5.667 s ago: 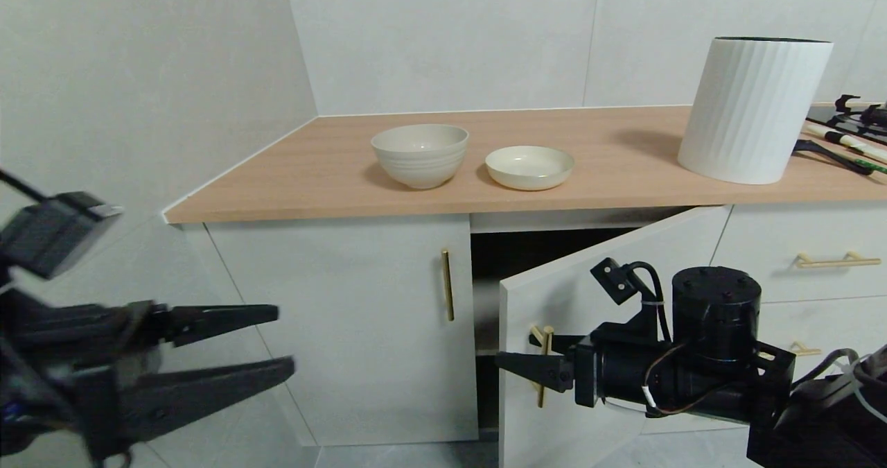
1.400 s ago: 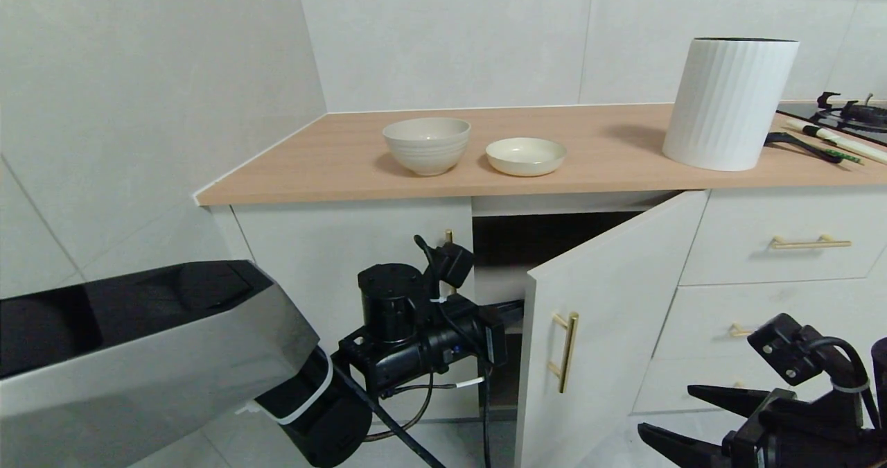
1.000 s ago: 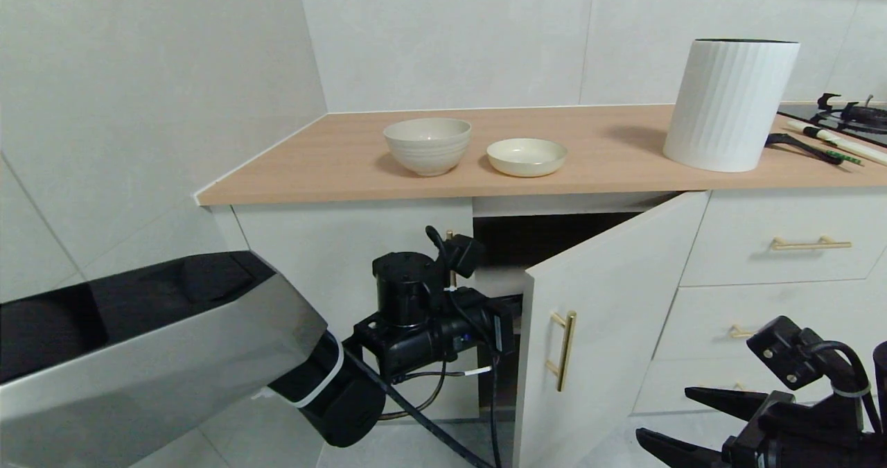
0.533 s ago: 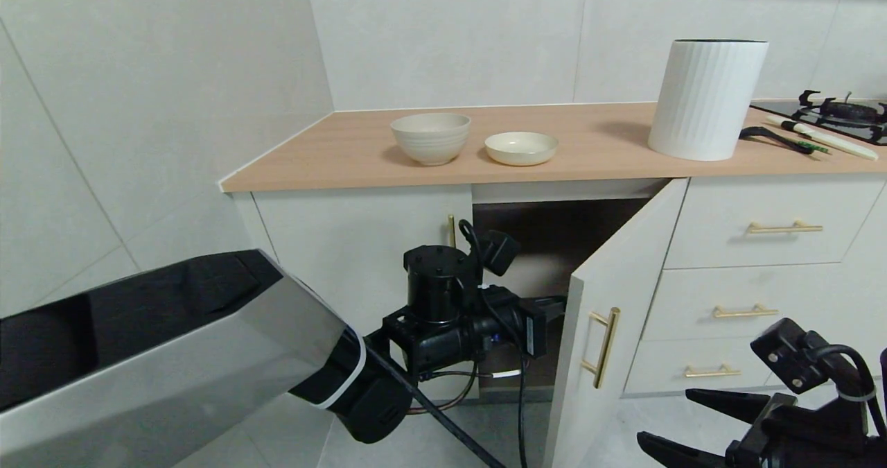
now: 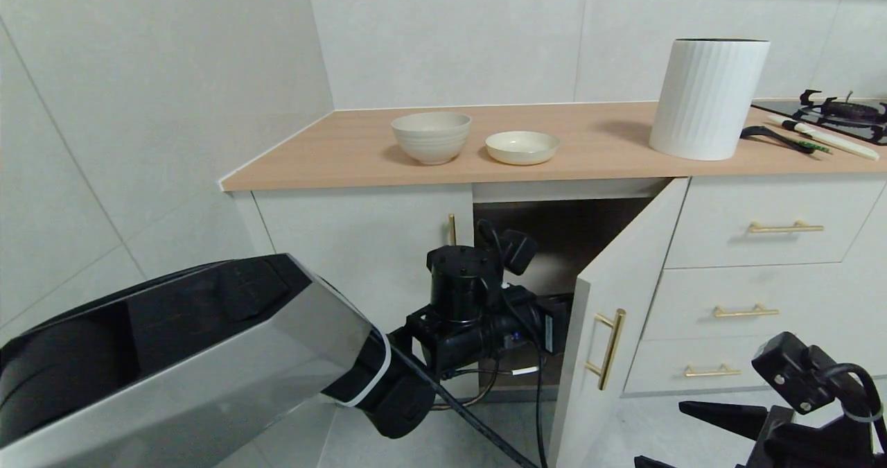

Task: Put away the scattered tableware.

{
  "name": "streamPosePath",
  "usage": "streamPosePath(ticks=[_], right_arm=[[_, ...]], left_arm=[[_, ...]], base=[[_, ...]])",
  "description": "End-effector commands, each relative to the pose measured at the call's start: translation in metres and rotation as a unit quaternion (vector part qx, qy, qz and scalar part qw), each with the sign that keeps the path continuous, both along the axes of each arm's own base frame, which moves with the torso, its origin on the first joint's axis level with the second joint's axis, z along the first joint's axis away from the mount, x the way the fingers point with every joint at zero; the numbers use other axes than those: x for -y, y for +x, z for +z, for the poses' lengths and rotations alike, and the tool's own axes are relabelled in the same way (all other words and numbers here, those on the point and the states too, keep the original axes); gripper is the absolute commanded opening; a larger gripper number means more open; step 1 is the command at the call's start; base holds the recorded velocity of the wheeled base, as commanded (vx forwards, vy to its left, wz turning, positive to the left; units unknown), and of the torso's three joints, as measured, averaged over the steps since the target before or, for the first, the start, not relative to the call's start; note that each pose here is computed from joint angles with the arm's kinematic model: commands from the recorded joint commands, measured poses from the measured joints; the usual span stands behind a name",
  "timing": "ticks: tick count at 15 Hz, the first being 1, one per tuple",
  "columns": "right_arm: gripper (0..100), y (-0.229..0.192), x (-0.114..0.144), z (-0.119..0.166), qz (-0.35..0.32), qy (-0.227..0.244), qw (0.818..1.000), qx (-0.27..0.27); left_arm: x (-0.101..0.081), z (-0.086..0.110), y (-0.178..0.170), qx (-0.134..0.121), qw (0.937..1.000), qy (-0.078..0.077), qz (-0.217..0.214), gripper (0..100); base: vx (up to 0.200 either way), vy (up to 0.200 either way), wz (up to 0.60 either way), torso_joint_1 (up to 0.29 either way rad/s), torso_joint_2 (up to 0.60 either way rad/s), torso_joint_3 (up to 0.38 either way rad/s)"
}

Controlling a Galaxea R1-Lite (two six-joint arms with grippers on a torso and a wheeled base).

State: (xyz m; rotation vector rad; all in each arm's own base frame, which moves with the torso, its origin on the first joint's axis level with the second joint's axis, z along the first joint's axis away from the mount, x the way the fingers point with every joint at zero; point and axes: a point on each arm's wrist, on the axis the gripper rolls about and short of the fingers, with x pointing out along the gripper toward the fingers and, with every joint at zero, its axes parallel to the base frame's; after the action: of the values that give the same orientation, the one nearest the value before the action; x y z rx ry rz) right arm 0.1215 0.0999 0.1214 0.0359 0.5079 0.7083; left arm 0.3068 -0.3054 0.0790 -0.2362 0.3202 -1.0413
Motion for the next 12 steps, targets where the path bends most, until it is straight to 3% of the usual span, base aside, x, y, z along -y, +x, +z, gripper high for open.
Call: streamPosePath(ticks=[1, 3, 4, 6, 7, 8, 9, 10, 12], right_arm=[[100, -0.001, 0.000, 0.000, 0.002, 0.001, 1.000, 0.001], [100, -0.001, 0.000, 0.000, 0.002, 0.001, 1.000, 0.001], [100, -0.001, 0.000, 0.000, 0.002, 0.001, 1.000, 0.001], [100, -0.004, 0.000, 0.002, 0.009, 0.006, 1.000, 0.006], [100, -0.009, 0.001, 0.003, 0.028, 0.013, 1.000, 0.005], [100, -0.013, 0.001, 0.004, 0.047, 0.022, 0.999, 0.007], [100, -0.016, 0.001, 0.006, 0.061, 0.029, 0.998, 0.007], [100, -0.021, 0.004, 0.006, 0.087, 0.042, 0.995, 0.006], [100, -0.022, 0.005, 0.007, 0.095, 0.046, 0.994, 0.007]], left_arm=[[0.005, -0.003, 0.005, 0.003, 0.9998, 0.012, 0.016, 0], [0.012, -0.005, 0.011, 0.029, 0.9980, 0.028, 0.049, 0], [0.016, -0.004, 0.008, 0.036, 0.9978, 0.029, 0.048, 0], [0.027, 0.008, -0.010, 0.045, 0.9986, 0.015, 0.025, 0], [0.034, 0.018, -0.034, 0.028, 0.9995, 0.001, -0.015, 0], [0.036, 0.030, -0.060, -0.018, 0.9959, -0.025, -0.085, 0], [0.030, 0.041, -0.080, -0.064, 0.9862, -0.043, -0.147, 0], [0.013, 0.063, -0.099, -0.113, 0.9611, -0.064, -0.244, 0], [0.001, 0.068, -0.083, -0.099, 0.9708, -0.071, -0.207, 0]], base=[[0.000, 0.000, 0.00, 0.000, 0.00, 0.000], [0.000, 0.000, 0.00, 0.000, 0.00, 0.000], [0.000, 0.000, 0.00, 0.000, 0.00, 0.000], [0.000, 0.000, 0.00, 0.000, 0.00, 0.000], [0.000, 0.000, 0.00, 0.000, 0.00, 0.000], [0.000, 0.000, 0.00, 0.000, 0.00, 0.000], [0.000, 0.000, 0.00, 0.000, 0.00, 0.000], [0.000, 0.000, 0.00, 0.000, 0.00, 0.000], [0.000, 0.000, 0.00, 0.000, 0.00, 0.000]])
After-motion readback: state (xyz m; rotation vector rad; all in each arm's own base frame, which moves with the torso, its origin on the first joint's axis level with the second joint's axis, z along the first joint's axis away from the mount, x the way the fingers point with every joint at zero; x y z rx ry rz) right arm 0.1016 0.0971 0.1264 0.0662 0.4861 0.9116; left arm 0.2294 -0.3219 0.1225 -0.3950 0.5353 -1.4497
